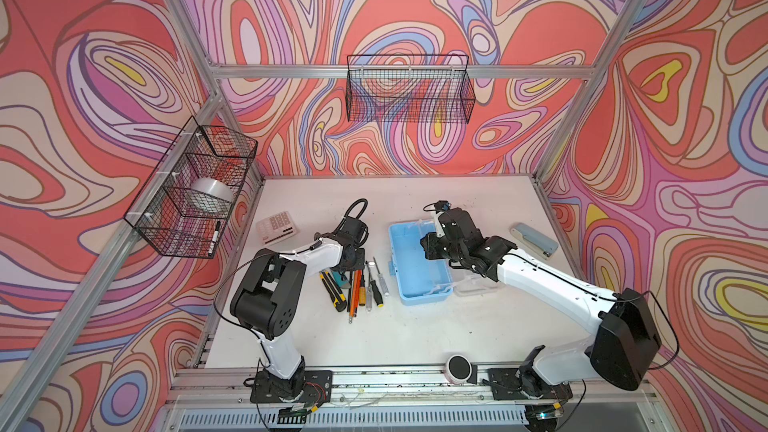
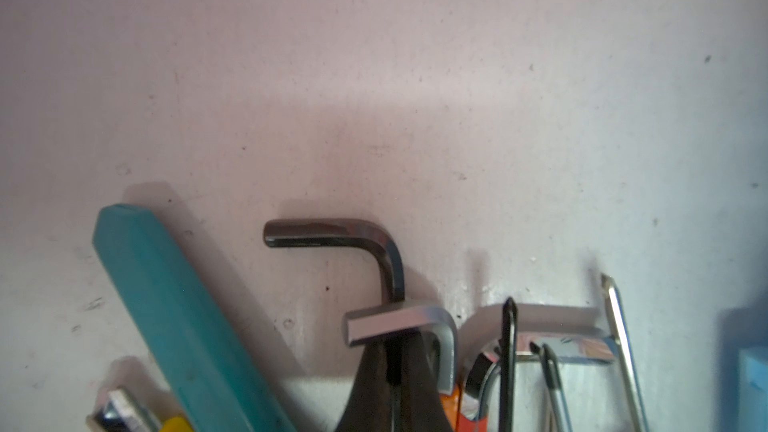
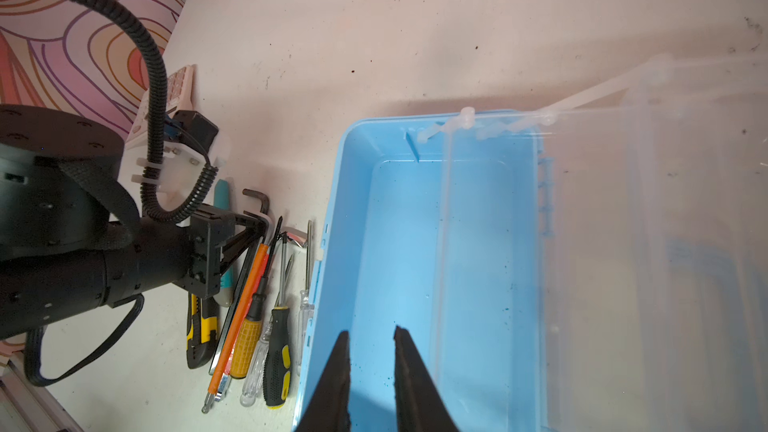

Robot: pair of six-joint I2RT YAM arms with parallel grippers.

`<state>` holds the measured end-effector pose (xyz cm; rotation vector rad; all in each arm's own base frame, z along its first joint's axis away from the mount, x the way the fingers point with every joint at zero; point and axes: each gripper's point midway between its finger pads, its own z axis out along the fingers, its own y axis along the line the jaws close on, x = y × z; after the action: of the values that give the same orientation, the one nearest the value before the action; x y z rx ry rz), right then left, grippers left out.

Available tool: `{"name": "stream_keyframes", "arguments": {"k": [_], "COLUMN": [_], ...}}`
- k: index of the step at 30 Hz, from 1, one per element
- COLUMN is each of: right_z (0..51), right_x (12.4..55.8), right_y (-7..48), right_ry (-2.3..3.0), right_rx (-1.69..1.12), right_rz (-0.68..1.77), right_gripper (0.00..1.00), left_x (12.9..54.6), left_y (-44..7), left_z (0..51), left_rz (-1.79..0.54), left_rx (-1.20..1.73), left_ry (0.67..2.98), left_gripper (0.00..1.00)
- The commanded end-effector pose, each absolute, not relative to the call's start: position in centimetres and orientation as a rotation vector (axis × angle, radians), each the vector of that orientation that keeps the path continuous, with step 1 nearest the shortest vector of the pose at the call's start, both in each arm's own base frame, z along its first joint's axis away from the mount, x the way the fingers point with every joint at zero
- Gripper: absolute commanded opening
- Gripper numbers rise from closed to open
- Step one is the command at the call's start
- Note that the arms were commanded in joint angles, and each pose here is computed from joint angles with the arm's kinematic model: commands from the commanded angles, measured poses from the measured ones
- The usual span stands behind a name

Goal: Pack the tool kit
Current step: 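Grasp the dark hex key with the left gripper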

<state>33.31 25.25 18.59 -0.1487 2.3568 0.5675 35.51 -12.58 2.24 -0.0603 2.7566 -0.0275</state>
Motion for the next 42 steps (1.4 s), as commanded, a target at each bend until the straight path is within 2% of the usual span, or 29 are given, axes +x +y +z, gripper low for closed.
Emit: {"name": "stream_keyframes", "arguments": {"k": [1,9,15,21,26,33,42], "right_z": [18.7,19.5,19.3,19.5,19.6,19.9,19.6], "right_x": [33.2,32.9,32.8,32.9,33.1,33.0,32.3], "right_y": [25.0,24.2,24.1,23.8,23.4,23.1,21.8], "right_ry": [2.348,2.314,2.316,2.303,2.295,2.286,2.282], "right_rx": [-0.13,-0.1,-0.093,-0.079,-0.061,-0.046,-0.018], "right_rz": [0.594,0.61,0.616,0.618,0.619,0.632,0.626], "right_gripper": [0.19,0.19,0.19,0.19,0.19,0.19,0.19], "left_x": [36.9,37.6,37.6,36.7,35.4,35.4,37.1], "left_y": [-11.9,-10.7,-11.6,-14.9,-21.5,-28.9,-31.3], "left_z": [5.2,10.6,14.4,18.4,21.4,20.3,15.7], "left_rz": [-0.006,0.02,-0.112,-0.454,-0.77,-0.943,-0.891], "left_rx": [-0.096,-0.146,-0.169,-0.226,-0.221,-0.192,-0.201], "left_ry": [2.687,2.573,2.489,2.385,2.26,2.23,2.348], "left_gripper": [0.0,0.0,0.0,0.0,0.0,0.0,0.0]}}
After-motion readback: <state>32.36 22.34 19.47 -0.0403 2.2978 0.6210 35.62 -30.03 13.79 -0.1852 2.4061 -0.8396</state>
